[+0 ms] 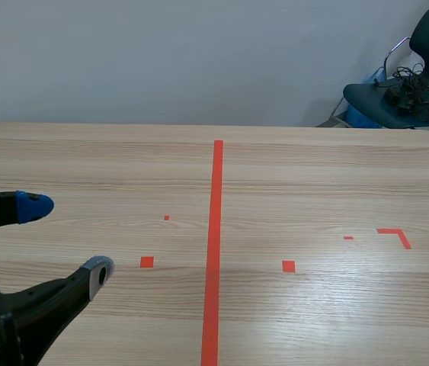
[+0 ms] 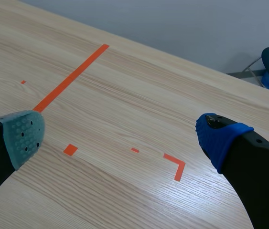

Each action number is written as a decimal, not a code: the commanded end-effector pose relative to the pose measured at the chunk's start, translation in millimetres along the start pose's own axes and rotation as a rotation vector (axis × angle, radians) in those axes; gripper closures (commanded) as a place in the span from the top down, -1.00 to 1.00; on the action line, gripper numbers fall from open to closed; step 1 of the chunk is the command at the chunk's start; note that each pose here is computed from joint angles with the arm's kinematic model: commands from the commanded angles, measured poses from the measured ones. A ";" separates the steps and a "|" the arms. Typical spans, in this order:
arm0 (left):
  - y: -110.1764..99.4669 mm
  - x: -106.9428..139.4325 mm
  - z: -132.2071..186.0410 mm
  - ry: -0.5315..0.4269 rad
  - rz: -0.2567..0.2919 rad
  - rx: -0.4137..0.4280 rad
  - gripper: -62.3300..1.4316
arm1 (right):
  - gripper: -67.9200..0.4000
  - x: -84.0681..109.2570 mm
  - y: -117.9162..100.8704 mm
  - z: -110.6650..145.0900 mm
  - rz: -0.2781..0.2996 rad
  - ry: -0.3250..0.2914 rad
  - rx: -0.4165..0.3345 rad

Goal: Do the leaf sorting experiment

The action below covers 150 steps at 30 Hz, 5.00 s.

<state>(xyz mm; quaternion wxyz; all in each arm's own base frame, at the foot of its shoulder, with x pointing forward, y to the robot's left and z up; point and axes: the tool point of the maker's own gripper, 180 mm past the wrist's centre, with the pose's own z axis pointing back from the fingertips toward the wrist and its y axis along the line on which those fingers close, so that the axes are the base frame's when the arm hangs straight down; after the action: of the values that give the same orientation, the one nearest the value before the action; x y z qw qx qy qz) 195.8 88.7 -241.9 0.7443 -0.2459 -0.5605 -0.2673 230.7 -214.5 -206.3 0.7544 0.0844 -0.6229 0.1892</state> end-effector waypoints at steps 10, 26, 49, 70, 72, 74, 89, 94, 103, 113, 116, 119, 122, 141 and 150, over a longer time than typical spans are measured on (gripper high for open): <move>-0.1 11.2 -0.8 -0.041 -0.004 0.001 1.00 | 1.00 12.6 -3.1 -1.9 0.007 -0.057 -0.005; 0.0 11.1 -0.8 -0.040 -0.004 0.001 1.00 | 1.00 11.7 -3.1 -1.9 0.007 -0.052 -0.005; 0.0 10.2 -0.8 -0.035 -0.011 0.001 1.00 | 1.00 9.9 -3.1 -2.0 0.007 -0.042 -0.005; 0.0 10.2 -0.8 -0.035 -0.011 0.001 1.00 | 1.00 9.8 -3.1 -2.0 0.007 -0.041 -0.005; 0.0 10.2 -0.8 -0.035 -0.011 0.001 1.00 | 1.00 9.7 -3.1 -2.0 0.007 -0.041 -0.005; 0.0 10.3 -0.8 -0.035 -0.011 0.001 1.00 | 1.00 9.7 -3.1 -2.0 0.007 -0.041 -0.005; 2.4 12.4 -2.3 -0.041 -0.019 0.004 1.00 | 1.00 -12.1 65.2 -50.2 0.026 -0.040 0.221; 2.4 12.4 -2.3 -0.041 -0.019 0.004 1.00 | 1.00 -24.2 103.9 -82.1 0.027 -0.074 0.323; 2.4 12.4 -2.3 -0.041 -0.019 0.004 1.00 | 1.00 -52.7 165.0 -144.8 0.010 -0.104 0.413; 2.4 12.4 -2.3 -0.041 -0.019 0.004 1.00 | 1.00 -77.8 246.6 -192.9 0.003 -0.077 0.493; 2.4 12.4 -2.3 -0.041 -0.019 0.004 1.00 | 1.00 -80.9 254.1 -195.5 0.010 -0.072 0.480; 2.4 12.4 -2.3 -0.041 -0.019 0.004 1.00 | 0.84 -81.8 254.6 -194.5 0.012 -0.071 0.484; 2.4 12.4 -2.3 -0.041 -0.019 0.004 1.00 | 0.31 -85.0 251.5 -193.5 0.019 -0.063 0.479; 2.8 13.3 -2.5 -0.045 -0.020 0.004 1.00 | -0.76 -44.0 112.9 -144.9 -0.028 -0.199 0.151; 2.7 13.2 -2.5 -0.045 -0.020 0.004 1.00 | -0.76 -67.0 -27.2 -93.7 -0.152 -0.097 -0.240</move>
<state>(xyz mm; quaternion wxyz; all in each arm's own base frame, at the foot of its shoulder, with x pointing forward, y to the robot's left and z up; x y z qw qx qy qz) 199.4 89.1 -239.8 0.7408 -0.2405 -0.5655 -0.2713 307.7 -218.7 -291.7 0.7491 0.0447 -0.6586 0.0562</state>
